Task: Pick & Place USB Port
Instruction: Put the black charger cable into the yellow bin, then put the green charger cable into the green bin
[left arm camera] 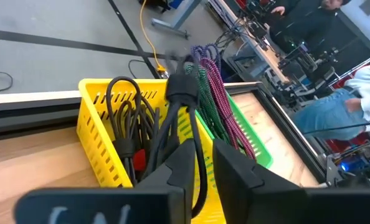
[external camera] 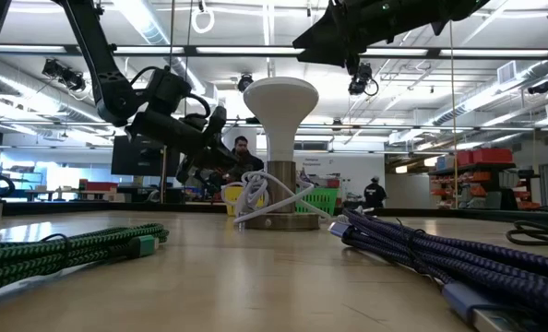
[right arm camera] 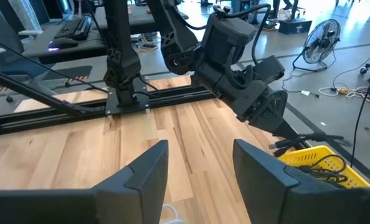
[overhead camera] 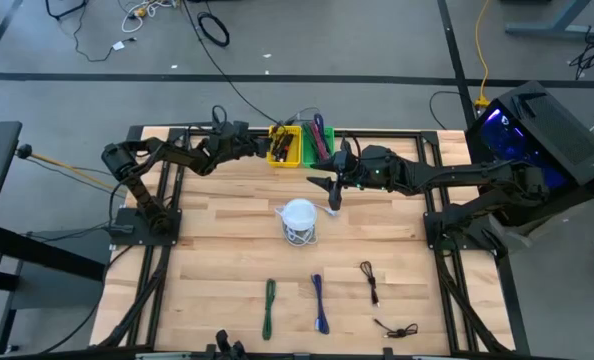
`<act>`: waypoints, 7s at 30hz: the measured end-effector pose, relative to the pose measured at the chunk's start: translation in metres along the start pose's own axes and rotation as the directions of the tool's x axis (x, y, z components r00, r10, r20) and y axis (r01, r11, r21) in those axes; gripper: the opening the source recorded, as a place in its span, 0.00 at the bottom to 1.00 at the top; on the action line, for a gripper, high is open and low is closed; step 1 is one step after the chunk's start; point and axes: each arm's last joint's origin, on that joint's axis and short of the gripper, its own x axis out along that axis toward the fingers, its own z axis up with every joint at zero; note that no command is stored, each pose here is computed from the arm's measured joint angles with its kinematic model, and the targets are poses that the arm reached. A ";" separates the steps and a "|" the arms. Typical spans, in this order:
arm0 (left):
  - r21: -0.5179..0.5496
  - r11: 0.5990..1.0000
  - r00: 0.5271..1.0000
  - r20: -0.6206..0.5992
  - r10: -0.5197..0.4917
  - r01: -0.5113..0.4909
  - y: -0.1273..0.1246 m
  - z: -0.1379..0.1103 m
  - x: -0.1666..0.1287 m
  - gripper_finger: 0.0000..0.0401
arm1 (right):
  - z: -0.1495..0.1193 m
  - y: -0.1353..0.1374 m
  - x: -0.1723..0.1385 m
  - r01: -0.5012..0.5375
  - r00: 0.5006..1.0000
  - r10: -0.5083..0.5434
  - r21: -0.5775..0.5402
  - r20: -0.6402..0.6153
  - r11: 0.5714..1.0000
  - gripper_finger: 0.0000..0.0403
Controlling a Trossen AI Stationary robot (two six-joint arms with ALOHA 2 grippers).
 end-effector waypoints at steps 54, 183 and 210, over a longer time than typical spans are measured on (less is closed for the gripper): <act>0.066 0.893 0.583 -0.779 -0.233 0.445 -0.186 -0.136 -0.201 0.29 | -0.006 -0.003 0.000 0.083 0.995 -0.082 0.024 -0.053 0.996 0.45; 0.714 0.560 0.881 -0.174 -0.439 0.420 -0.258 0.055 -0.140 0.02 | 0.023 0.016 0.002 -0.083 0.954 0.094 -0.051 0.286 0.995 0.45; 0.664 0.547 0.824 -0.192 -0.533 0.510 -0.259 0.047 -0.095 0.04 | 0.021 0.017 0.011 -0.076 0.939 0.103 -0.092 0.327 0.993 0.09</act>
